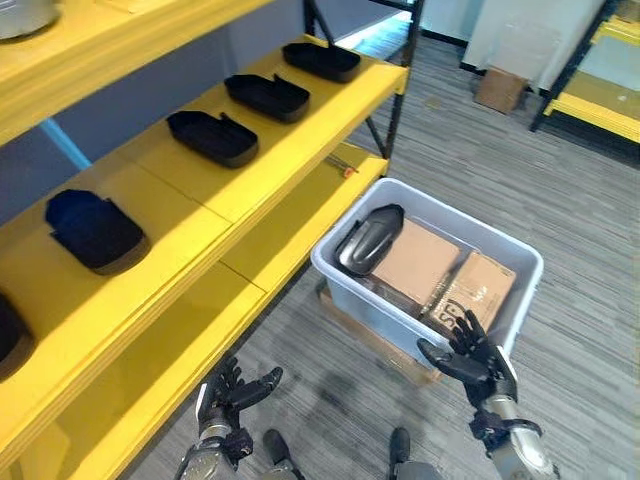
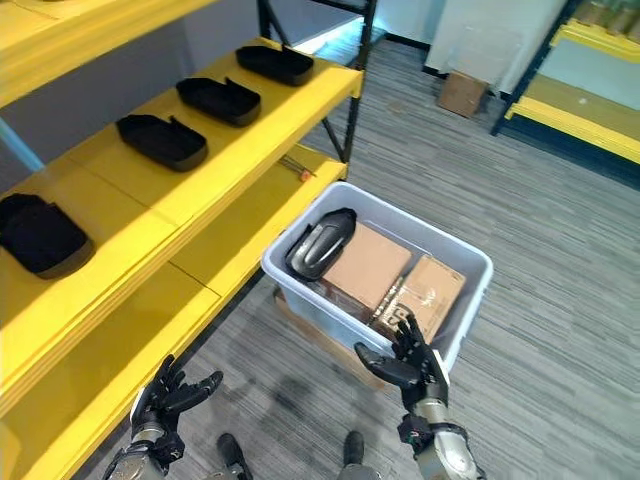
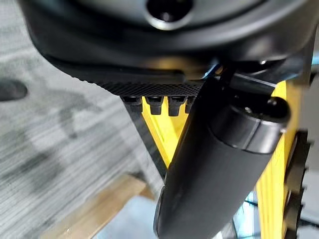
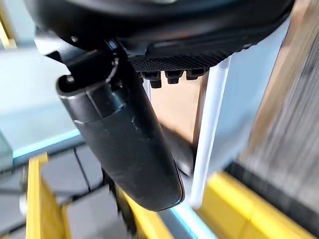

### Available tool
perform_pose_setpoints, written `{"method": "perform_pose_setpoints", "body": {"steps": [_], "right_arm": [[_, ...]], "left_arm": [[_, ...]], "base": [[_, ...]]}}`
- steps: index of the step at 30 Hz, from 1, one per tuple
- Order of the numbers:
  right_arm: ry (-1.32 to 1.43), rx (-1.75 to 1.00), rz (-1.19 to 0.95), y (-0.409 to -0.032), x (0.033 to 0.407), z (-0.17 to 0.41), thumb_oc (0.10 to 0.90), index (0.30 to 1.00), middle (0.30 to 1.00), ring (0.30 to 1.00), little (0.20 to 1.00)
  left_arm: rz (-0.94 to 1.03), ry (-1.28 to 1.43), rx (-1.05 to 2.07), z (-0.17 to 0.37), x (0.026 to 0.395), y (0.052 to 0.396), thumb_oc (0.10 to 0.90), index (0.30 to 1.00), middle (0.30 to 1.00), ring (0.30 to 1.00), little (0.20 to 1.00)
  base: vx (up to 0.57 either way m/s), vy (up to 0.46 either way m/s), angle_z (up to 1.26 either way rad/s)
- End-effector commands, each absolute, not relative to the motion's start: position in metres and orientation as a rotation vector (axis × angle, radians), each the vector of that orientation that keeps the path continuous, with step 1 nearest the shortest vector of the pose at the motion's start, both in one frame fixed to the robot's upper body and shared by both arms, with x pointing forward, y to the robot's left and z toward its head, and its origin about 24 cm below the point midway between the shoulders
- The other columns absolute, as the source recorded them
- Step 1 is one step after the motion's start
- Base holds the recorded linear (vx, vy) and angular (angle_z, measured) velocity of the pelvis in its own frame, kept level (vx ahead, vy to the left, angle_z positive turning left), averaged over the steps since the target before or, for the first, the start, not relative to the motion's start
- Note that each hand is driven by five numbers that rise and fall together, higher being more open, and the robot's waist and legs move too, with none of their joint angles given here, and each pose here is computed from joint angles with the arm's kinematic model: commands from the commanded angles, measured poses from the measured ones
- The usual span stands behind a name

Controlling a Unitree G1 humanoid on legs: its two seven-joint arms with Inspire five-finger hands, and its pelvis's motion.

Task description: Move parts from the plastic box to the shelf.

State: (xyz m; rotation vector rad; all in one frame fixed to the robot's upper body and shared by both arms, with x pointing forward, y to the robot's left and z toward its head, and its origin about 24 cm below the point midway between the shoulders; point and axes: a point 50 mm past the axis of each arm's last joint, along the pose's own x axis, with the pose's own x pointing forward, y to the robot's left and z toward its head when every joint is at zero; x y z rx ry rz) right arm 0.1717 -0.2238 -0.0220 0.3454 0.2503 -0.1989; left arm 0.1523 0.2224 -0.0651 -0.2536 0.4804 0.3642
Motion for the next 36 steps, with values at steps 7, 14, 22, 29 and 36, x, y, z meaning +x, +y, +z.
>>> {"method": "perform_pose_setpoints", "body": {"steps": [7,14,22,29,36], "right_arm": [[-0.058,0.352,-0.147,-0.224,0.194,0.033,0.900,1.000,1.000,1.000,1.000],[-0.078,0.324,-0.147,-0.229,0.194,0.038,0.900,1.000,1.000,1.000,1.000],[0.018,0.268,-0.164,-0.238,0.179,0.021,0.900,1.000,1.000,1.000,1.000],[-0.002,0.221,-0.177,-0.244,0.187,0.024,0.900,1.000,1.000,1.000,1.000],[0.017,0.232,-0.180,-0.245,0.186,0.021,0.900,1.000,1.000,1.000,1.000]], "left_arm": [[0.294,0.267,-0.206,-0.029,0.177,0.236,0.900,1.000,1.000,1.000,1.000],[0.248,0.244,-0.179,-0.025,0.190,0.226,0.900,1.000,1.000,1.000,1.000],[0.194,0.211,-0.164,-0.018,0.195,0.222,0.900,1.000,1.000,1.000,1.000],[0.228,0.162,-0.201,-0.010,0.201,0.224,0.900,1.000,1.000,1.000,1.000],[0.208,0.153,-0.206,-0.008,0.206,0.219,0.900,1.000,1.000,1.000,1.000]], "base": [[0.02,-0.039,-0.30],[0.00,-0.130,-0.03],[0.00,-0.156,-0.31],[0.13,0.087,-0.40],[0.19,0.277,-0.88]]}}
